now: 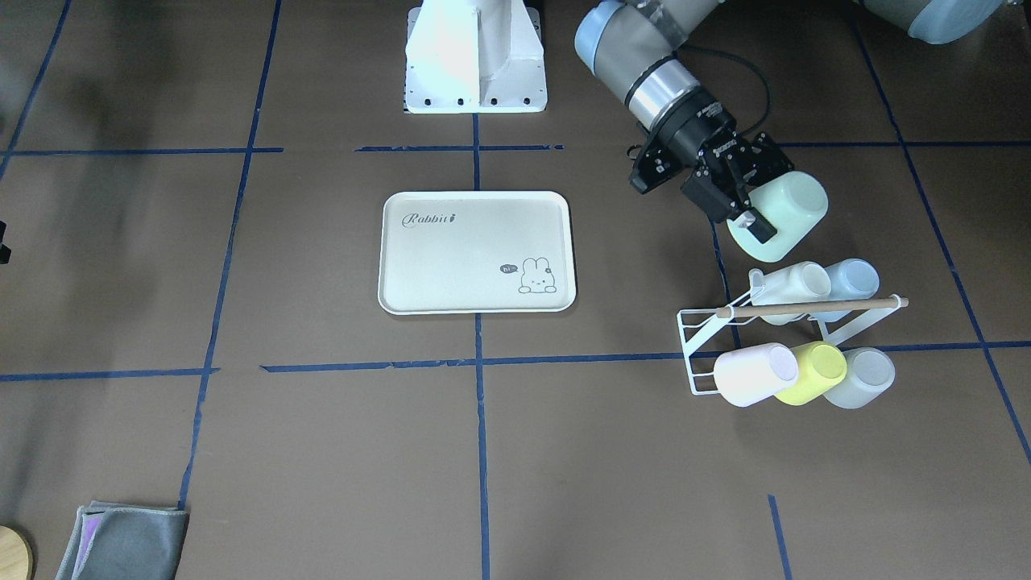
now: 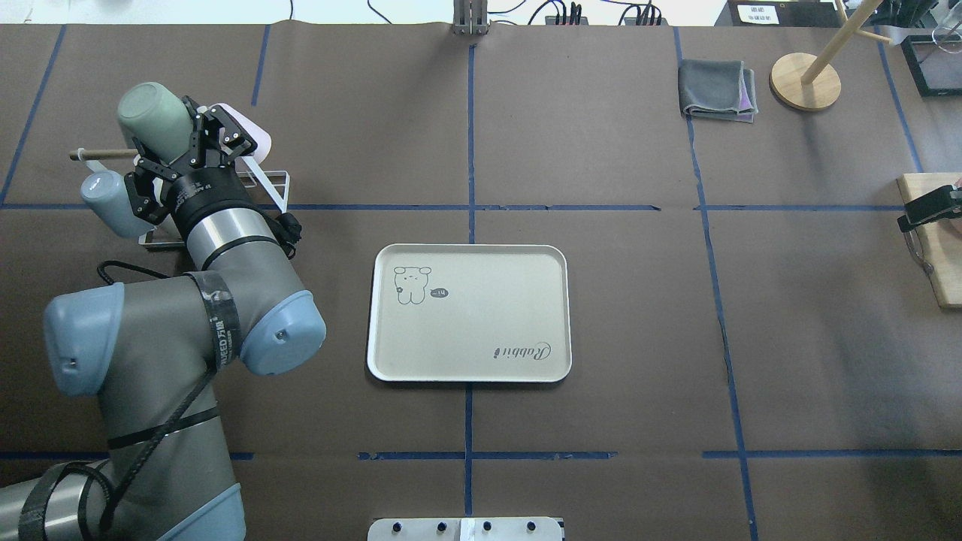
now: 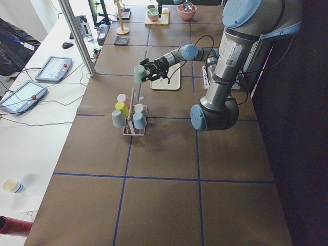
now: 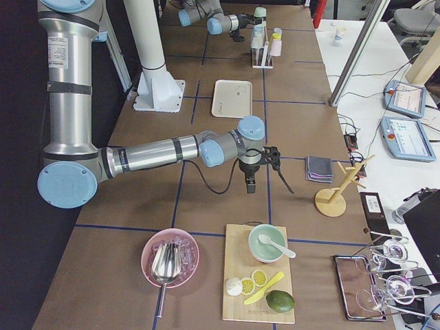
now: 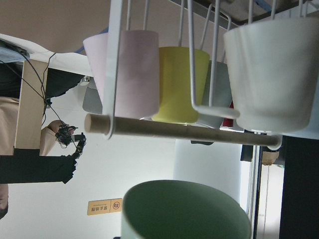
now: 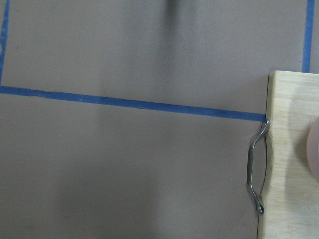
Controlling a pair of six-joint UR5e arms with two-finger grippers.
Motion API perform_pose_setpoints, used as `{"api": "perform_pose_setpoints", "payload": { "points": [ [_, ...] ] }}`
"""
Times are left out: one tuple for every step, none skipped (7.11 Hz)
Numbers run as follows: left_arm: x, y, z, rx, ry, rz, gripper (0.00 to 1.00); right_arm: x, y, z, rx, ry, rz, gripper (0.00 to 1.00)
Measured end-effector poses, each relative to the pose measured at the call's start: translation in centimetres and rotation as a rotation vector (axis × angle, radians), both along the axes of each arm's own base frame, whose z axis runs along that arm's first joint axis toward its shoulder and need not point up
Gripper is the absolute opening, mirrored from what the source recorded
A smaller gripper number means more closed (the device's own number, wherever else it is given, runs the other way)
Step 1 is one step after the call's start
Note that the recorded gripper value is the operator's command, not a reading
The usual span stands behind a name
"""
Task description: Pick up and place green cup on tray
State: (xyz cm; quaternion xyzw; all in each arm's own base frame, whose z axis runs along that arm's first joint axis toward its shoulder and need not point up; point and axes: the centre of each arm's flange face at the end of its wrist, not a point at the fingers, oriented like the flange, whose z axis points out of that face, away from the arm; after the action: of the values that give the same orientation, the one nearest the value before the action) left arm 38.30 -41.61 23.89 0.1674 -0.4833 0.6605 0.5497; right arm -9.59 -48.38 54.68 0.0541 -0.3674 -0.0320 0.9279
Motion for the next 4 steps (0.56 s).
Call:
{"api": "perform_pose_setpoints", "payload": {
  "points": [
    [-1.5,0.5,-2.1,0.026,0.121,-0.010,0.67,0.0,0.0,-0.1,0.001,0.000,0.000,1.00],
    [-2.2,0.7,-3.6,0.041,0.297,-0.026,0.65,0.0,-0.1,-0.1,0.003,0.000,0.000,1.00],
    [-2.5,0.9,-4.6,0.043,0.491,-0.054,0.65,0.1,-0.1,-0.2,0.004,-0.001,0.002,1.00],
    [-2.4,1.2,-5.2,0.032,0.682,-0.094,0.62,0.1,-0.1,-0.2,0.005,-0.001,0.003,1.00]
  ]
}}
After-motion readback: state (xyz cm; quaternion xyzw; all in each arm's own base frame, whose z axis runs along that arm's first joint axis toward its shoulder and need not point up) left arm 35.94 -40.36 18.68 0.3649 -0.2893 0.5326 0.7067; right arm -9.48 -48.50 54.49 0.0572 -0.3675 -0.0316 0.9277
